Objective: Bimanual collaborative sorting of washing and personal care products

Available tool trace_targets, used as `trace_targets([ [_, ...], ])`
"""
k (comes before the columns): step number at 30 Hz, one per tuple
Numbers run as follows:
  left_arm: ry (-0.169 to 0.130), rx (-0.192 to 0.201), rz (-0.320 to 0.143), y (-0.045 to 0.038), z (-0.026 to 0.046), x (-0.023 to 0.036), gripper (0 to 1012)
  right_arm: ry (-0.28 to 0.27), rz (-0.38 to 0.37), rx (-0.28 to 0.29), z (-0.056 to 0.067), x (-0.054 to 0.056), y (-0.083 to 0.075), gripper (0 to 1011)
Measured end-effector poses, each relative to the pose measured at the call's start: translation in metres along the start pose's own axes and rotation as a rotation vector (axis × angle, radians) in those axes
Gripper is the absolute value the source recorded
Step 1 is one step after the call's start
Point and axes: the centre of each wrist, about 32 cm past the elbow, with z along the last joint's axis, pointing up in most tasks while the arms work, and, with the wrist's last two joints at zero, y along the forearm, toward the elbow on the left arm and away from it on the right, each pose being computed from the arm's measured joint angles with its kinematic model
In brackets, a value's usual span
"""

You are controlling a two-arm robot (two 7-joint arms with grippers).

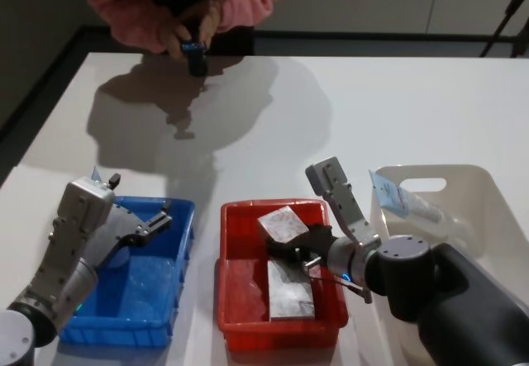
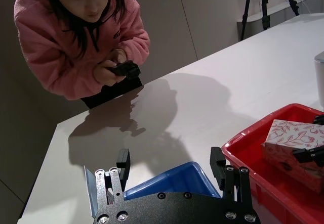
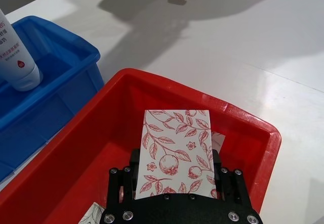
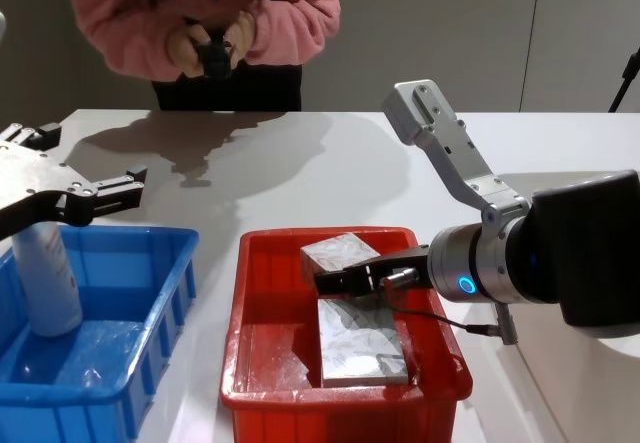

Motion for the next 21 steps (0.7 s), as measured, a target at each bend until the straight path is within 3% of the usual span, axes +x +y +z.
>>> trace_targets([
  [21, 0.0, 0.0, 0.0, 0.0, 0.0, 0.0, 1002, -0.059, 0.057, 0.097, 0.004, 0.0, -0.012, 788],
])
